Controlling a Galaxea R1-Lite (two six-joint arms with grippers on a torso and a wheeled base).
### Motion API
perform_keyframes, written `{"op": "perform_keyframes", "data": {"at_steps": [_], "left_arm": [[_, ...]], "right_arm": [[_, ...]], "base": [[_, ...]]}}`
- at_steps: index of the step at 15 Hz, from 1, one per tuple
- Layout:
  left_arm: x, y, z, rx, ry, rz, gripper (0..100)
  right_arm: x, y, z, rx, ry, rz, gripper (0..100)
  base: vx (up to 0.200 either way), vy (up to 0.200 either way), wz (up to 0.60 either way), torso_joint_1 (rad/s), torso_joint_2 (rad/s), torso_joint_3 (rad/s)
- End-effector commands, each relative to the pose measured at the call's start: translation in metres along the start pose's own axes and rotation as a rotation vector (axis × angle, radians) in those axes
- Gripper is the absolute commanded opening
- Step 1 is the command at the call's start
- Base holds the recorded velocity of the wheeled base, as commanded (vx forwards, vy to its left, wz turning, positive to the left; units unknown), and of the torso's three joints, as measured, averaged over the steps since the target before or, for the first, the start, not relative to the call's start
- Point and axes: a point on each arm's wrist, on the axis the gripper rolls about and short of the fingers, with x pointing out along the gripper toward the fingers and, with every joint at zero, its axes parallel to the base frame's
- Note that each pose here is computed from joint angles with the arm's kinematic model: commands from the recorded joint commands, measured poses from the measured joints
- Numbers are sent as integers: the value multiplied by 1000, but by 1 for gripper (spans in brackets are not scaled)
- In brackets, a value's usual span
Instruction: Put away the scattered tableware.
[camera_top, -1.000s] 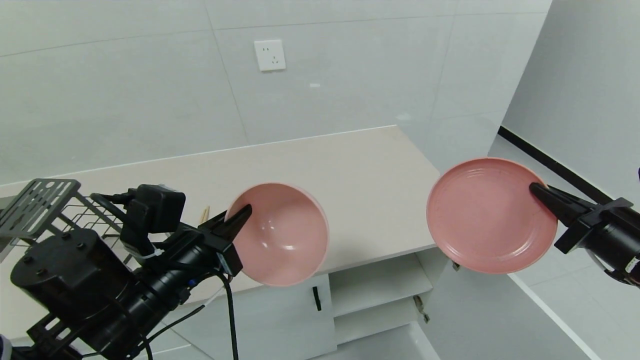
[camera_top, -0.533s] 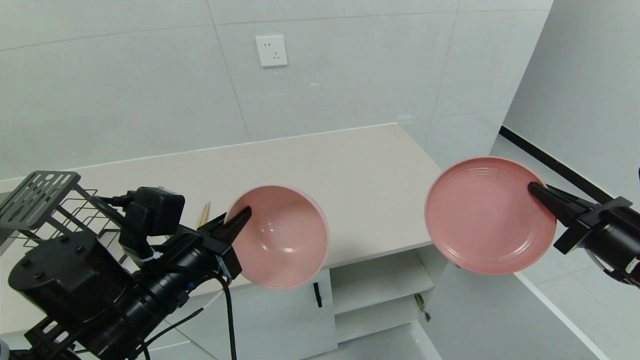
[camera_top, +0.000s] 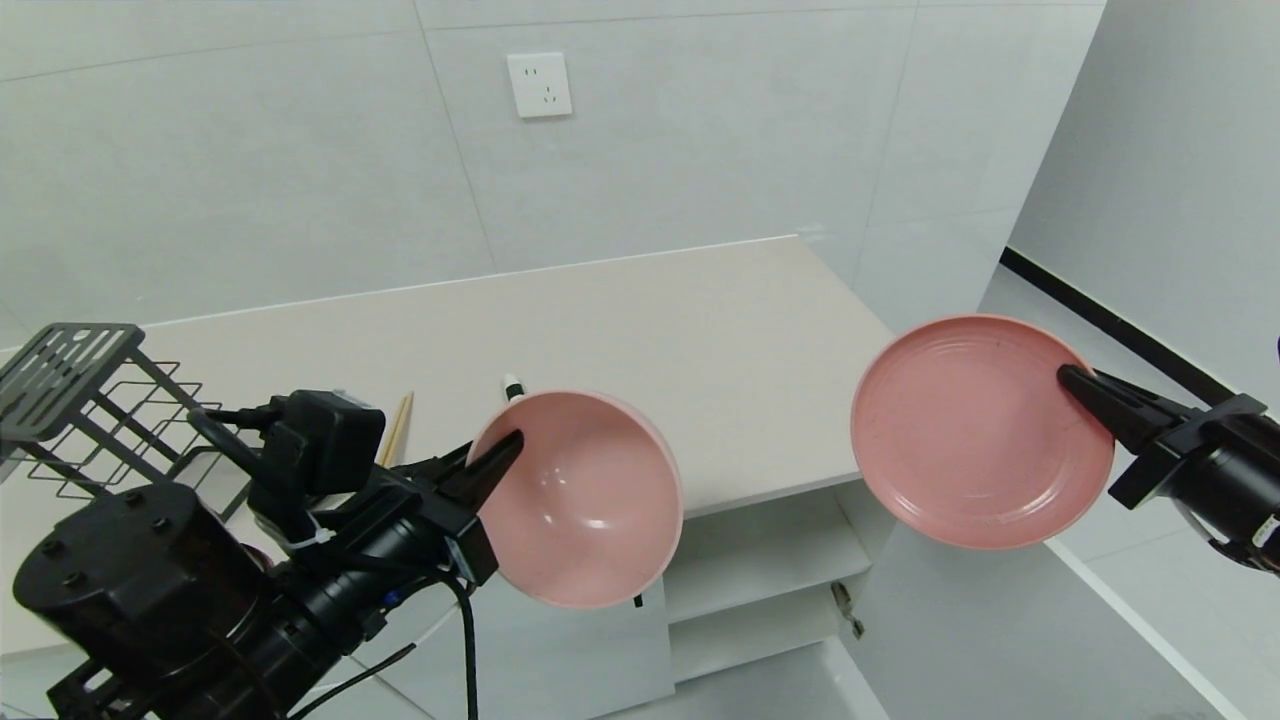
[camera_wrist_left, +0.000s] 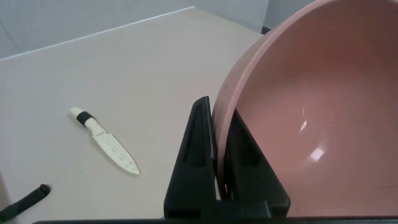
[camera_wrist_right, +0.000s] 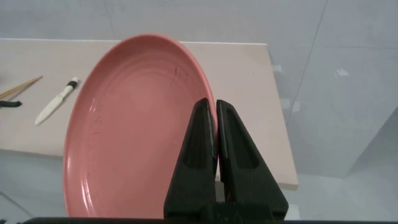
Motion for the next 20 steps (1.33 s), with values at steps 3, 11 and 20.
{"op": "perform_keyframes", "data": {"at_steps": [3,11,20], "left_arm": [[-1,0,0,-1,-1,-2,0],[-1,0,-1,-1,7,-2,0],[-2,0,-2,-1,10,-2,0]], "right_arm": [[0,0,0,-30,1,1,0],[0,0,-2,-32,6,1,0],[1,0,-2,-31,9,1,0]], "base": [[0,0,0,-113,235,118],[0,0,0,-142,289,143],[0,0,0,-230,455,219]]}}
